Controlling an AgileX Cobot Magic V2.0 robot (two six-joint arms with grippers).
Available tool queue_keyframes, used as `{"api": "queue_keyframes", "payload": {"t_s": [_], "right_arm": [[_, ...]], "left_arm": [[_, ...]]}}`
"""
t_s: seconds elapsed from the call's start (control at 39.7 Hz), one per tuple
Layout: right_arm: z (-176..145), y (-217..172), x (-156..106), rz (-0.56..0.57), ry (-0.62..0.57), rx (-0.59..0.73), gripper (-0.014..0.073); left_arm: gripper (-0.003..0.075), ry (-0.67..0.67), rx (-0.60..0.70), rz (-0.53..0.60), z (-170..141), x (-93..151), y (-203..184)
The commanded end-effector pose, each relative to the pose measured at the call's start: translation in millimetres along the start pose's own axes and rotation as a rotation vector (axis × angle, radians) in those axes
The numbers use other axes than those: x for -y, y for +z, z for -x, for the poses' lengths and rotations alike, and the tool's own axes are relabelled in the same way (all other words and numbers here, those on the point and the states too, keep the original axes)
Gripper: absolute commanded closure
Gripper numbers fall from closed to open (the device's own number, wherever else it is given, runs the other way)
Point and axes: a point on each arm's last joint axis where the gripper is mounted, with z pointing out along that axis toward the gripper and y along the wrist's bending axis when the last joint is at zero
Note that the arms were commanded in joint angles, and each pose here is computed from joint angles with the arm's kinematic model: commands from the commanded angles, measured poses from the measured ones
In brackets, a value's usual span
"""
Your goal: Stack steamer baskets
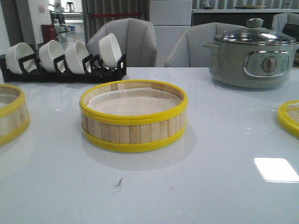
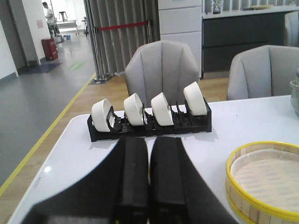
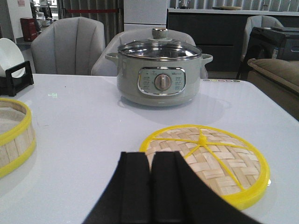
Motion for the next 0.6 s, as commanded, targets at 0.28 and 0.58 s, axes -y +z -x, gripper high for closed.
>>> {"api": "queue_keyframes", "payload": {"t_s": [0.28, 0.58], "right_arm": [[14.7, -2.9, -0.6, 0.003, -0.015, 0.127, 0.0567], [14.7, -2.9, -0.6, 0.003, -0.015, 0.127, 0.0567]], "left_arm": [[0.0634, 0.048, -0.172, -0.017, 110.2, 0.0, 87.3], [0.0634, 0.017, -0.281, -0.049, 94.9, 7.5, 127.3]]}}
